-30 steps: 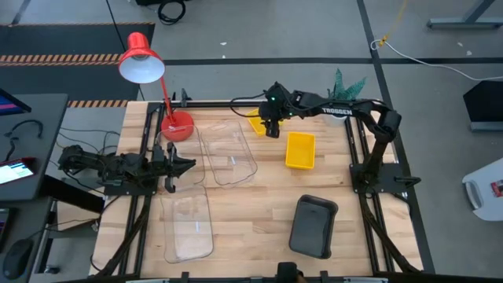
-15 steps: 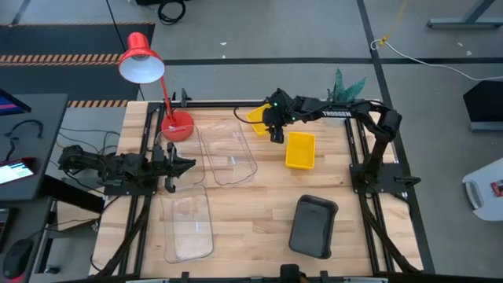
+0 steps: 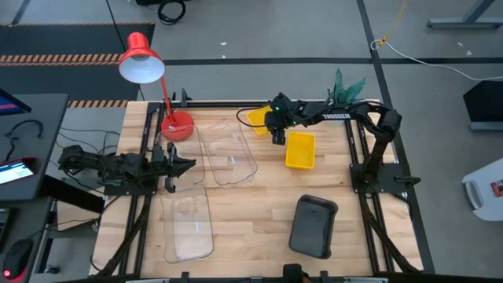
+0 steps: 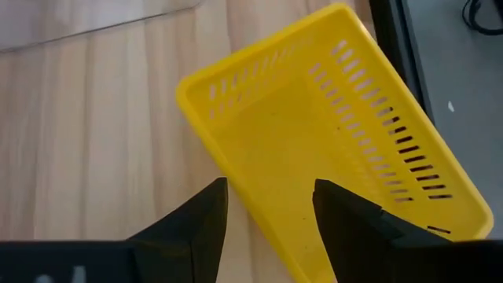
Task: Stack baskets by color
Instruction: Stack the top yellow bin on the yellow bin
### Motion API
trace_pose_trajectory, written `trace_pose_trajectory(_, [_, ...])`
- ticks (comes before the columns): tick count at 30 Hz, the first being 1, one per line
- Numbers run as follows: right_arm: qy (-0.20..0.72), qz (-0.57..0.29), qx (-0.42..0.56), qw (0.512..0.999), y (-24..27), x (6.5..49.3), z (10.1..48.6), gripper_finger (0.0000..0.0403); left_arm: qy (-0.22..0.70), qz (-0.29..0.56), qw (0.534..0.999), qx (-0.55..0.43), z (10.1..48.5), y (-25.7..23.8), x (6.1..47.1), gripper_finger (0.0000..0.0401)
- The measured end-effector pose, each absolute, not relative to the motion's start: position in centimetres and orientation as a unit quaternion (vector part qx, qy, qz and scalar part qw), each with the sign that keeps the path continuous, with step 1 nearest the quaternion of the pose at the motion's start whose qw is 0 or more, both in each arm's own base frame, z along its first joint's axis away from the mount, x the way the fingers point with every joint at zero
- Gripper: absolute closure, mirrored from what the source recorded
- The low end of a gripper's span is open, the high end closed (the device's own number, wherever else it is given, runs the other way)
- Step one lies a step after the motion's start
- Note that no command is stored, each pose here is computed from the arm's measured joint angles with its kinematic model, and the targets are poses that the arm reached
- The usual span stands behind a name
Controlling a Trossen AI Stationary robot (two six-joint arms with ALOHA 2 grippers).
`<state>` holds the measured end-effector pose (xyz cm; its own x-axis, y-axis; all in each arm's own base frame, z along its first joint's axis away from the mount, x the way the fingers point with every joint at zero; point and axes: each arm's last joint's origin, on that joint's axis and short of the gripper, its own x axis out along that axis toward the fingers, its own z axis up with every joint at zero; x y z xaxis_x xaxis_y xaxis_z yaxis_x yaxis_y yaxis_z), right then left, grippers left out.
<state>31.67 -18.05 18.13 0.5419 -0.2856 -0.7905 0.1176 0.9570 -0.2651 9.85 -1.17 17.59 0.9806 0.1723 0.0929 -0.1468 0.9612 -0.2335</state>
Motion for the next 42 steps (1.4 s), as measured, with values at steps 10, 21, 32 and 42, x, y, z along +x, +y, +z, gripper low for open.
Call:
trace_pose_trajectory(10, [0.49, -0.109, -0.082, 0.861, -18.1, 31.1, 17.8, 0.024, -0.056, 0.081, 0.989, -0.114, 17.6, -1.2, 9.8, 0.0366])
trace_pose_trajectory(21, [0.52, -0.096, -0.078, 0.845, -17.8, 30.6, 17.4, 0.0272, -0.056, 0.081, 0.989, -0.114, 17.6, -1.2, 9.8, 0.0372])
trace_pose_trajectory(32, [0.536, -0.101, -0.098, 0.833, -17.7, 30.5, 17.3, 0.0359, -0.056, 0.081, 0.989, -0.113, 17.6, -1.2, 9.8, 0.0372])
trace_pose_trajectory(42, [0.546, -0.106, -0.112, 0.823, -17.1, 30.9, 17.7, 0.0381, -0.056, 0.081, 0.989, -0.114, 17.6, -1.2, 9.8, 0.0368])
